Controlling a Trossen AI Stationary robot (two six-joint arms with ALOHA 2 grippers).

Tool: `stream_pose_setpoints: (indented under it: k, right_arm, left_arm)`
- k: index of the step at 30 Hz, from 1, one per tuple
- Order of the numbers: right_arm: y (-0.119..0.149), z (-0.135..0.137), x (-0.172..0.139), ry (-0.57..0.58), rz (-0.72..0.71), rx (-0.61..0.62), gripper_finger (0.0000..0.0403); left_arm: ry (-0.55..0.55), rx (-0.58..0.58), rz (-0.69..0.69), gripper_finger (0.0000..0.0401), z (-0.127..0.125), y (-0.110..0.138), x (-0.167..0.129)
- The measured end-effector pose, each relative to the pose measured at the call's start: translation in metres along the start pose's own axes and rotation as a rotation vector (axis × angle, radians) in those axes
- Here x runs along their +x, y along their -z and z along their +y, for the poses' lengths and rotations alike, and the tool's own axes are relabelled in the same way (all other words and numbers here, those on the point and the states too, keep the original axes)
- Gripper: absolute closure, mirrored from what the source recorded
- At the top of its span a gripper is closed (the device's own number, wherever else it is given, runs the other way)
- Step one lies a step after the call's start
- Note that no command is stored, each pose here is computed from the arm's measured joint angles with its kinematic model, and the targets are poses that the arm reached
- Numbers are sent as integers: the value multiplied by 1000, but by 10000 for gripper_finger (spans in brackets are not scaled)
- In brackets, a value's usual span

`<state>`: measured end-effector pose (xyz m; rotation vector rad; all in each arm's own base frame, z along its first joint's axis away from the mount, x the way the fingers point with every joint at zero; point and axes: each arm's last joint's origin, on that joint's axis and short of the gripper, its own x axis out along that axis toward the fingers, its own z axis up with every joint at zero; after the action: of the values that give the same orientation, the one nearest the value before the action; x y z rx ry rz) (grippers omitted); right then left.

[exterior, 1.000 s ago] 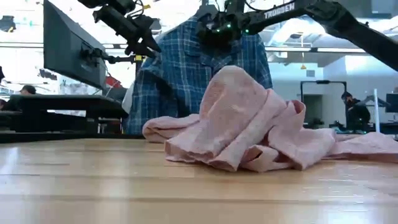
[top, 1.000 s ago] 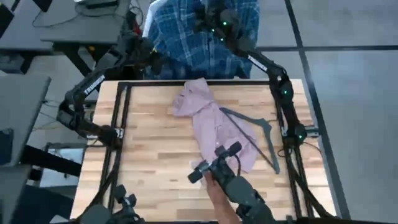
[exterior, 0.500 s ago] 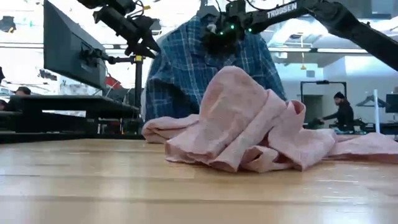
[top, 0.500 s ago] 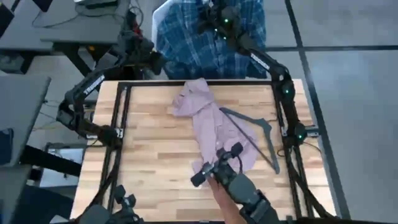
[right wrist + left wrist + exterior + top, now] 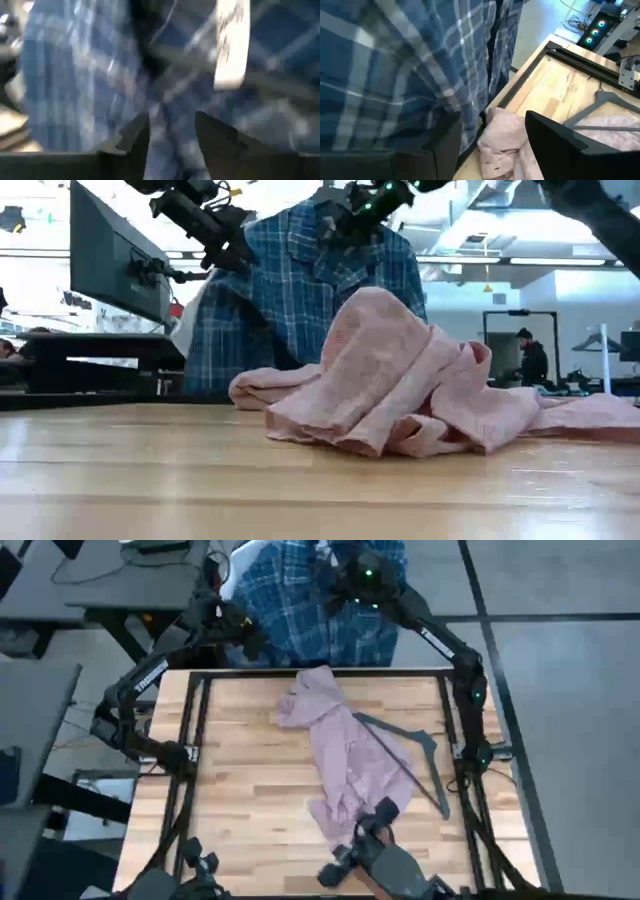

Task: Hang clothes
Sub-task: Hang the pink polo shirt on the hanger rack

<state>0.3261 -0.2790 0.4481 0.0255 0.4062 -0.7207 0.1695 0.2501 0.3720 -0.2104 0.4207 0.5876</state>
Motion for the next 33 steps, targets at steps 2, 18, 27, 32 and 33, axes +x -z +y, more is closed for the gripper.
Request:
stream_pose_setpoints:
  k: [2, 18, 27, 32, 33]
  right_arm:
    - [-3, 5, -28, -38, 51, -8, 201]
    - [81, 83, -116, -243, 477, -93, 165]
    - [177, 109, -135, -290, 439, 76, 165]
    - [220, 122, -140, -311, 492, 133, 165]
    - [227, 124, -140, -310, 516, 138, 165]
  left_arm:
    - [8, -1, 14, 200, -2, 1, 0]
    - [95, 257, 336, 200, -116, 36, 66]
    - [140, 191, 542, 200, -134, 81, 127]
    - [181, 203, 570, 200, -156, 95, 141]
    - [177, 217, 553, 200, -161, 94, 142]
